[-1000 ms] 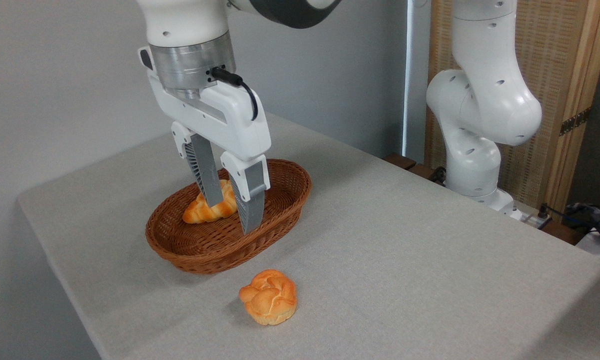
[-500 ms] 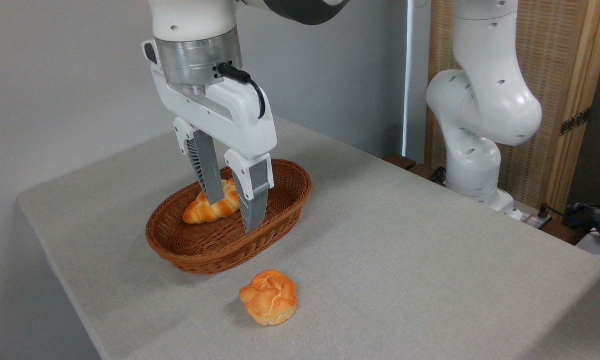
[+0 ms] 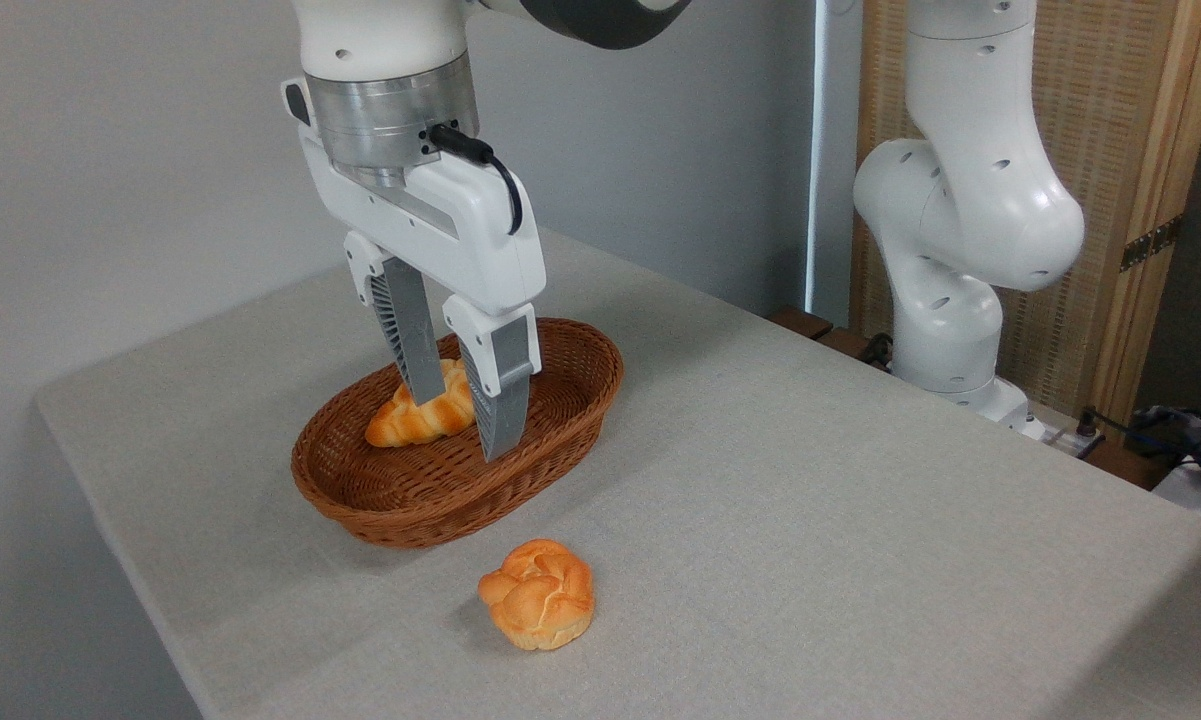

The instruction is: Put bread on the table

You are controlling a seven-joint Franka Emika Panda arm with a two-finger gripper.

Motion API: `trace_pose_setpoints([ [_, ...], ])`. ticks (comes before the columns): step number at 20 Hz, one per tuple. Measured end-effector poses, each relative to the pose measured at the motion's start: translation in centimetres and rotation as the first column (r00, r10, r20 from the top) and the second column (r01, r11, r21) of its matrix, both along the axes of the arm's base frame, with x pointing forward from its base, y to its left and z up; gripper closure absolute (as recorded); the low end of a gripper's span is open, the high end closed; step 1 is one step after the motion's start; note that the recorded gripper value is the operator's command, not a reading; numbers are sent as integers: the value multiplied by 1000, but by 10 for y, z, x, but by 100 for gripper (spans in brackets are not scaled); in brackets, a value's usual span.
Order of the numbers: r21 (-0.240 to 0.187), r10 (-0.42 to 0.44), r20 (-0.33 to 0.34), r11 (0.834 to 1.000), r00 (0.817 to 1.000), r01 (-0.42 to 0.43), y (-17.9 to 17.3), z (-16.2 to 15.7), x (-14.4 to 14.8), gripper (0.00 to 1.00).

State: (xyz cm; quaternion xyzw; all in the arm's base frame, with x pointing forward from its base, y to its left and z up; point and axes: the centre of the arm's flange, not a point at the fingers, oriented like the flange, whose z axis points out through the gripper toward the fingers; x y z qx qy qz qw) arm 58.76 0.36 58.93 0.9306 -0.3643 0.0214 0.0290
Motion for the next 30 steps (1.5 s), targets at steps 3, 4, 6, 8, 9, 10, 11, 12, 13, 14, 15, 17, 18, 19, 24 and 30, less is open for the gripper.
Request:
trace_pose_setpoints([
  [3, -2, -12, 0, 1000, 1000, 12, -7, 0, 0, 0],
  [4, -6, -27, 0, 1000, 1000, 27, -16, 0, 0, 0],
  [6, -12, -72, -1, 997, 997, 72, -42, 0, -1, 0],
  [8, -18, -124, -2, 992, 992, 124, -72, -1, -4, 0],
  [9, -21, -151, -6, 988, 989, 151, -87, -3, -5, 0],
  [10, -24, -174, -16, 984, 985, 174, -101, -6, -7, 0],
  [11, -30, -194, -36, 981, 980, 193, -114, -12, -9, 0],
  [12, -46, -204, -67, 979, 977, 201, -125, -20, -12, 0],
  [13, -62, -206, -102, 978, 973, 200, -137, -30, -14, 0],
  [14, -75, -203, -132, 978, 970, 194, -148, -42, -15, 0],
  [15, -89, -201, -158, 978, 967, 189, -160, -54, -14, 0],
  [17, -128, -202, -202, 976, 958, 178, -180, -76, -13, 0],
  [18, -149, -204, -219, 973, 954, 174, -185, -85, -11, 0],
  [19, -165, -205, -233, 972, 951, 169, -188, -92, -10, 0],
  [24, -184, -222, -281, 967, 934, 175, -207, -116, -10, 0],
  [30, -154, -139, -332, 984, 933, 92, -215, -125, -13, 0],
])
